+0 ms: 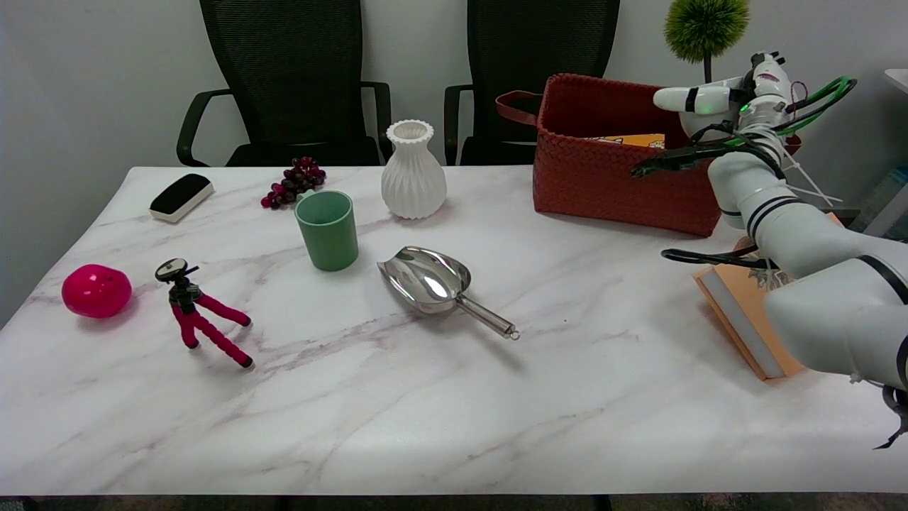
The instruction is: Place the potted plant into the brown storage basket.
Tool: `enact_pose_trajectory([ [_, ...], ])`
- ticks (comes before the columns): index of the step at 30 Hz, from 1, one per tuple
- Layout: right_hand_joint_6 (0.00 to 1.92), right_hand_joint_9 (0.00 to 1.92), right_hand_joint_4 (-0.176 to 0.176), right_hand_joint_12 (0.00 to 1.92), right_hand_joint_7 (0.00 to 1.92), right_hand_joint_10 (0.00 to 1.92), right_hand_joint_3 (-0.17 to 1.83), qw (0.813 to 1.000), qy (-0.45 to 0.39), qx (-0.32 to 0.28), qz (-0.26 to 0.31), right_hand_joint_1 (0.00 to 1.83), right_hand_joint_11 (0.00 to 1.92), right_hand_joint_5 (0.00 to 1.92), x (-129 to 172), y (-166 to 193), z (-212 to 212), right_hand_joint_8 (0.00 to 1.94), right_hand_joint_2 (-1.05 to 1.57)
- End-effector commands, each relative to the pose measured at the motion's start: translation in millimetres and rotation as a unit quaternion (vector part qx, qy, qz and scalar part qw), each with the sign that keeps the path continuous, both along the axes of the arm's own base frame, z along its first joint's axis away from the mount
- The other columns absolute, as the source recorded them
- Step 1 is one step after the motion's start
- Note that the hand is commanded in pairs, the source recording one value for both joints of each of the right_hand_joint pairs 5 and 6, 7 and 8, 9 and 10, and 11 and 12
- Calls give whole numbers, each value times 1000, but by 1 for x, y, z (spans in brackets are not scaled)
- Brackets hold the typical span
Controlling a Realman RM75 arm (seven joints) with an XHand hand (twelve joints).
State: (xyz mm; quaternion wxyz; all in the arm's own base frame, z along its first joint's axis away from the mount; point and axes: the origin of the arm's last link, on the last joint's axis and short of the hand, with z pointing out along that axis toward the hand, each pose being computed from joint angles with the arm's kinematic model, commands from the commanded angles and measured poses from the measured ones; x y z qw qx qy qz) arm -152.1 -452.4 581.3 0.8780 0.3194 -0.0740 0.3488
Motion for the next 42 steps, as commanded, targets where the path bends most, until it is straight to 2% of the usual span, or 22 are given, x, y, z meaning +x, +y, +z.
enact_pose_trajectory([
  [1,80,1086,0,1810,1110,1086,54,1000,0,5,0,997,1810,80,1,-1,-1,1110,-181],
  [5,49,1057,0,1760,1073,1057,-175,1000,2,8,2,915,1760,49,2,-2,-3,1073,-136],
  [11,2,968,0,1658,967,968,-175,1000,4,11,4,835,1658,2,3,-3,-4,967,-109],
  [14,0,843,0,1596,850,843,-175,1000,4,12,5,802,1596,0,4,-3,-5,850,-104],
  [17,0,674,0,1449,706,674,-175,1000,4,14,7,784,1449,0,4,-4,-6,706,-102],
  [18,0,594,0,1365,659,594,-175,1000,4,15,7,781,1365,0,4,-4,-6,659,-102],
  [20,0,477,0,1077,549,477,-175,1000,5,15,6,772,1077,0,3,-3,-6,549,-95],
  [24,0,37,0,266,254,37,-175,1000,9,16,9,765,266,0,4,-2,-6,254,-92],
  [25,0,0,0,94,177,0,-175,1000,11,18,12,762,94,0,6,-2,-7,177,-88],
  [26,0,0,0,0,113,0,-175,1000,13,19,15,759,0,0,7,-2,-7,113,-83],
  [28,0,0,0,0,0,0,-175,999,17,22,20,753,0,0,10,-2,-8,0,-77],
  [35,0,0,0,0,0,0,-175,998,38,41,39,722,0,0,24,-2,-15,0,-51],
  [42,0,0,0,0,0,0,-175,989,51,97,96,638,0,0,42,-2,-37,0,32],
])
